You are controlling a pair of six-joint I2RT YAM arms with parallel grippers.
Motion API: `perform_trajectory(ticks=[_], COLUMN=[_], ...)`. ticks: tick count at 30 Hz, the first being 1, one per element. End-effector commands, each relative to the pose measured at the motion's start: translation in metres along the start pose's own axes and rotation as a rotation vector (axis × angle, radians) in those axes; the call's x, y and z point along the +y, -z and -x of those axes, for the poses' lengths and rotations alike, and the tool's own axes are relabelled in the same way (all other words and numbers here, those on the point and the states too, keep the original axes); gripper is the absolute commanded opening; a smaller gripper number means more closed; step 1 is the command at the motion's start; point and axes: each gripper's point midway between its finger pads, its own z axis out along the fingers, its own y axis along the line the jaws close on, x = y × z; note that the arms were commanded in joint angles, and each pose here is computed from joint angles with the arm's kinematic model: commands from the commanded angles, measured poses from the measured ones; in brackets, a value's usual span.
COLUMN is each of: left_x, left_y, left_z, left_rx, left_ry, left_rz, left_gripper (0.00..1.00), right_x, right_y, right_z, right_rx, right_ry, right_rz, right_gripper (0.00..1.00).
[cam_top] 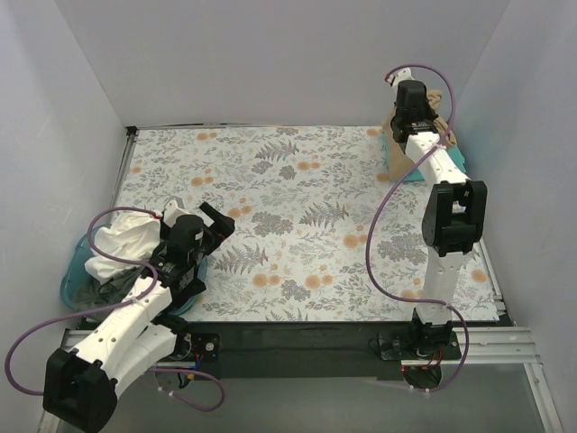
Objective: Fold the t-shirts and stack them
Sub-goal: Neatly place the folded tshirt to the corner
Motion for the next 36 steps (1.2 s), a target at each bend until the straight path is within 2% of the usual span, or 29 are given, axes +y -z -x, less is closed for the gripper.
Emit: perform_trajectory(ticks=[1,17,18,19,20,21,22,25,26,29,31,35,36], left_x=[-0.004,0.000,0.000,-0.001,-0.001,-0.002,-0.001,-0.004,-0.005,-0.011,-0.012,-0.025,-0.028], left_y=[0.000,-0.007,-0.006,-0.006,-0.007,-0.006,-0.006,-0.005,-0.004,-0.001,0.000,0.004,0.005], left_z=[0.009,0.007,0.007,0.008,0.008,0.009,0.010,0.014,0.014,0.018,0.021,0.025,0.023], left_rx=[-0.030,-0.019,-0.021,-0.023,-0.024,-0.028,-0.031,-0.032,-0.031,-0.037,-0.047,-0.035,-0.021], left_ry=[-0.011,-0.036,-0.035,-0.035,-0.035,-0.033,-0.043,-0.046,-0.044,-0.043,-0.039,-0.020,-0.018], left_rz=[0.009,0.040,0.039,0.039,0.038,0.035,0.039,0.048,0.045,0.029,0.030,-0.003,-0.015], left_gripper=[0.98,0.98,0.98,0.98,0.98,0.98,0.98,0.98,0.98,0.98,0.98,0.98,0.98], right_x=[-0.010,0.018,0.008,0.005,0.003,0.003,0.001,-0.009,0.001,-0.008,-0.014,0.004,-0.005], right_y=[-0.015,-0.091,-0.102,-0.105,-0.106,-0.110,-0.111,-0.104,-0.102,-0.079,-0.055,-0.001,0.021], right_z=[0.012,-0.040,-0.059,-0.061,-0.065,-0.070,-0.071,-0.060,-0.062,-0.041,-0.030,-0.020,-0.007], right_rx=[-0.035,0.048,0.082,0.087,0.101,0.111,0.112,0.089,0.080,0.021,-0.004,-0.024,-0.058], right_ry=[-0.070,-0.162,-0.167,-0.183,-0.187,-0.192,-0.211,-0.239,-0.249,-0.315,-0.352,-0.386,-0.447], right_rz=[-0.045,-0.032,-0.055,-0.069,-0.085,-0.095,-0.105,-0.110,-0.061,-0.010,0.008,0.124,0.134], right_gripper=[0.01,0.01,0.09,0.25,0.61,0.85,0.98,0.98,0.98,0.98,0.98,0.98,0.98])
